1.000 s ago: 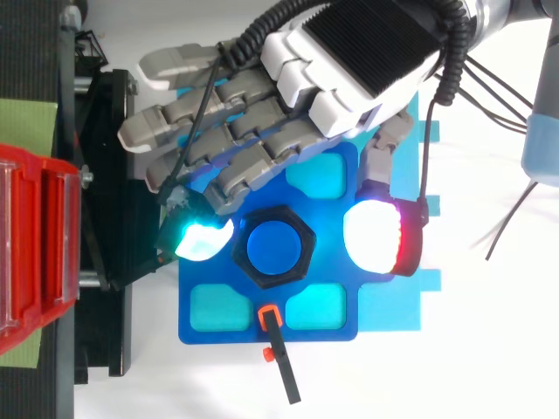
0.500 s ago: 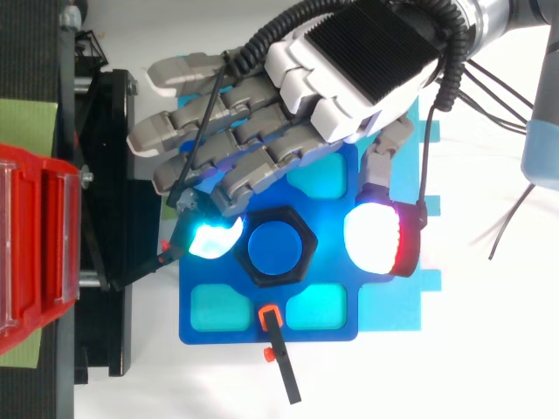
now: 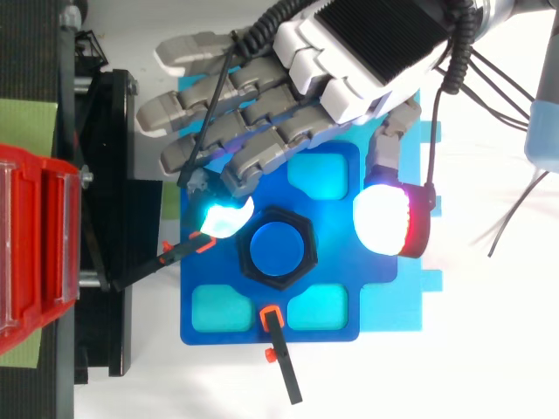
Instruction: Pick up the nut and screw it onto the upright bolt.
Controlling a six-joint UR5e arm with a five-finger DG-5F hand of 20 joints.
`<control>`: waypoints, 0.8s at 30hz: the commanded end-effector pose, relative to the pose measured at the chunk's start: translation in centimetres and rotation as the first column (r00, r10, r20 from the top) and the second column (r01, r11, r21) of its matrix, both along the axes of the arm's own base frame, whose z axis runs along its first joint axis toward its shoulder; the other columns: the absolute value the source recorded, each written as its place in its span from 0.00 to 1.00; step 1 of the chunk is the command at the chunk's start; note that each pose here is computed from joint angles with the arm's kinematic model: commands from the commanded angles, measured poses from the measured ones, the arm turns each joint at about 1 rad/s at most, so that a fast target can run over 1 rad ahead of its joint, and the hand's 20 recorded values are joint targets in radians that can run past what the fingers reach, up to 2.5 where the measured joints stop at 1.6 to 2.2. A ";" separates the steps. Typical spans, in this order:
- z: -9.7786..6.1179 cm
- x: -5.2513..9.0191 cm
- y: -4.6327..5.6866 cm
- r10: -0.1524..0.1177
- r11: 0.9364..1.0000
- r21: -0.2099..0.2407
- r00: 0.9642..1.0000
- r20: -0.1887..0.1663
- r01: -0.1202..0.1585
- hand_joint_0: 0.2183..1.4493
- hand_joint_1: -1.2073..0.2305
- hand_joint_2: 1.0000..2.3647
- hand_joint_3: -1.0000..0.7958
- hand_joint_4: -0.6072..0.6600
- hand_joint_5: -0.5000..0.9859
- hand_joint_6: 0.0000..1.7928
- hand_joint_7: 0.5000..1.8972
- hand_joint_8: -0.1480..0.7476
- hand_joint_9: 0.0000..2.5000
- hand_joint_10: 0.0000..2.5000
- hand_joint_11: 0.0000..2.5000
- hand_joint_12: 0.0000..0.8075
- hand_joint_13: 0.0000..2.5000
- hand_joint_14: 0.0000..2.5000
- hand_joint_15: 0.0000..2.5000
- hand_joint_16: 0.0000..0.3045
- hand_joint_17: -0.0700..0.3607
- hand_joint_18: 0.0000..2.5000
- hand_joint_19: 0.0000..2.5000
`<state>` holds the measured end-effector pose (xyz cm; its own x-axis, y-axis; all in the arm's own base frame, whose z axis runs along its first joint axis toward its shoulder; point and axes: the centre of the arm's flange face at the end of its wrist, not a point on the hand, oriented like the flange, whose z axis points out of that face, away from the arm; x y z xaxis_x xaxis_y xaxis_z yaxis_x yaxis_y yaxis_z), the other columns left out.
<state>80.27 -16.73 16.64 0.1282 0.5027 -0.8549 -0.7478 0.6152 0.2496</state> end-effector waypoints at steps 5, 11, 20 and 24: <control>0.3 0.0 -0.7 -0.002 1.000 -0.005 1.000 0.006 0.002 0.18 0.83 0.00 0.28 0.67 0.27 0.28 0.57 0.45 0.16 0.00 0.00 0.40 0.02 0.00 0.00 0.13 0.38 0.00 0.00; 0.4 0.0 -0.8 -0.003 1.000 -0.006 1.000 0.011 0.003 0.19 0.81 0.00 0.28 0.68 0.28 0.28 0.60 0.46 0.18 0.00 0.00 0.40 0.05 0.00 0.00 0.13 0.37 0.00 0.00; 2.0 0.6 -0.9 0.015 1.000 -0.022 0.999 0.036 -0.015 0.19 0.81 0.00 0.28 0.69 0.24 0.28 0.38 0.45 0.18 0.00 0.00 0.40 0.05 0.00 0.00 0.13 0.37 0.00 0.00; 2.3 0.9 -0.4 0.020 1.000 -0.022 0.999 0.042 -0.020 0.18 0.85 0.00 0.28 0.61 0.21 0.28 0.15 0.37 0.04 0.00 0.00 0.41 0.00 0.00 0.00 0.15 0.40 0.00 0.00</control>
<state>80.98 -17.39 18.65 0.1524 0.4876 -0.8597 -0.7654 0.6085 0.2094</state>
